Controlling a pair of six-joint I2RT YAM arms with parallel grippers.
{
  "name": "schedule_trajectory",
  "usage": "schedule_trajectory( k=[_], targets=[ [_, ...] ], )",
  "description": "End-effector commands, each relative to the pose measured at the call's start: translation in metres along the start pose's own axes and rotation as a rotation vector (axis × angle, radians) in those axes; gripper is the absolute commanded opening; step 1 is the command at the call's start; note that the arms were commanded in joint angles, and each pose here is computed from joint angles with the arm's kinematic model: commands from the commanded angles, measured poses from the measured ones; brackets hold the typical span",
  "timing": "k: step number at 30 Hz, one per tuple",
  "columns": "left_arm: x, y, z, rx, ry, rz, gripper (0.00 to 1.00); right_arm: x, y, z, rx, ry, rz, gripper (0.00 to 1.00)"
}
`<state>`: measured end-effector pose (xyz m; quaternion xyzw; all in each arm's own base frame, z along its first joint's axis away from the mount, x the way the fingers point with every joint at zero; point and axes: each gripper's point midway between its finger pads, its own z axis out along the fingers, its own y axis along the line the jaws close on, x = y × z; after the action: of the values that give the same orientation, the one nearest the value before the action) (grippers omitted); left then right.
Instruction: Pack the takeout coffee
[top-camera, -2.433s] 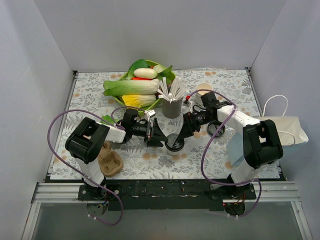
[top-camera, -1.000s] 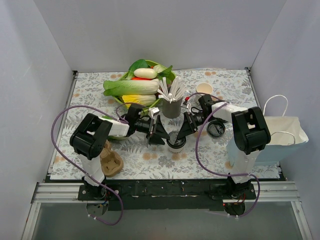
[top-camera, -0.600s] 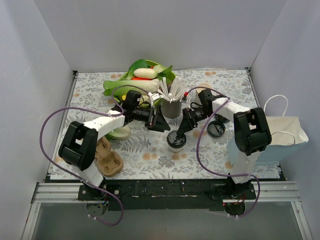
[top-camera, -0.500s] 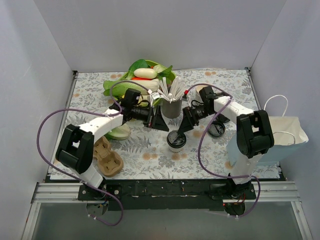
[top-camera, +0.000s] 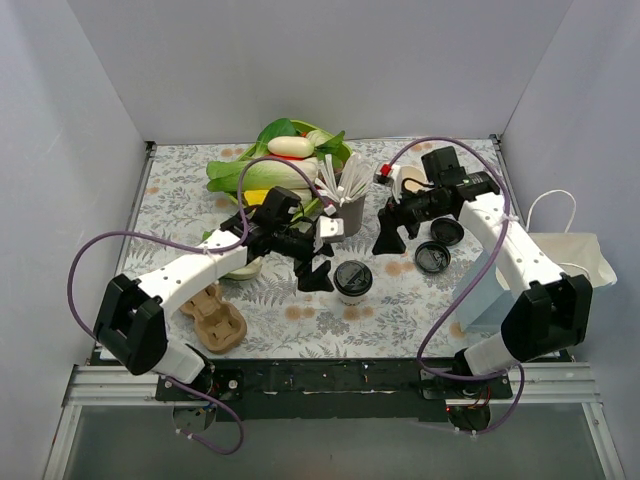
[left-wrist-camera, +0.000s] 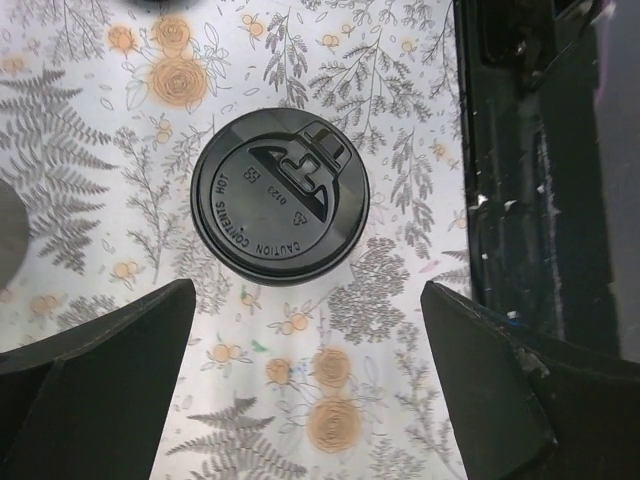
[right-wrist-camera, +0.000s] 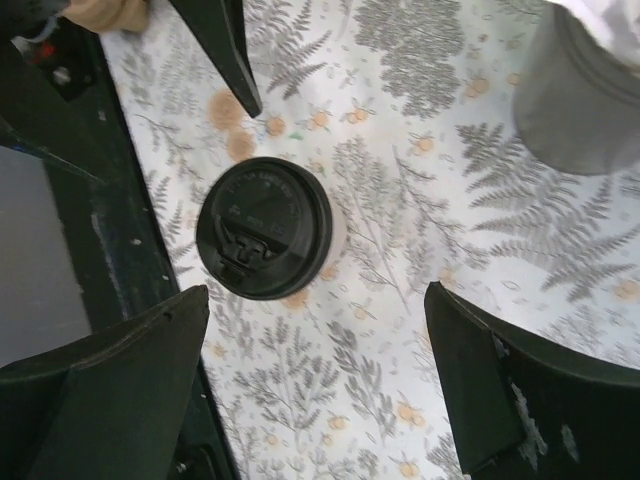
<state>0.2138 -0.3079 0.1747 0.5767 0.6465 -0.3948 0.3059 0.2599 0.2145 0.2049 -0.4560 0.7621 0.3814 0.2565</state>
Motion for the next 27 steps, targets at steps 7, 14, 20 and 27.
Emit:
schedule_trajectory(
  k=[7,14,20,27],
  targets=[
    [-0.024,0.022,0.02,0.047,0.043,0.427,0.98,-0.005,0.022,-0.054,0.223,-0.017,-0.119,0.97],
    [-0.021,0.013,0.034,0.137,0.078,0.411,0.98,0.011,0.026,-0.061,0.26,-0.029,-0.099,0.98],
    [-0.018,0.002,0.048,0.183,0.089,0.365,0.98,0.024,0.026,-0.063,0.267,-0.03,-0.083,0.98],
    [-0.012,-0.004,0.059,0.197,0.106,0.369,0.98,0.032,0.027,-0.062,0.264,-0.036,-0.059,0.98]
  ],
)
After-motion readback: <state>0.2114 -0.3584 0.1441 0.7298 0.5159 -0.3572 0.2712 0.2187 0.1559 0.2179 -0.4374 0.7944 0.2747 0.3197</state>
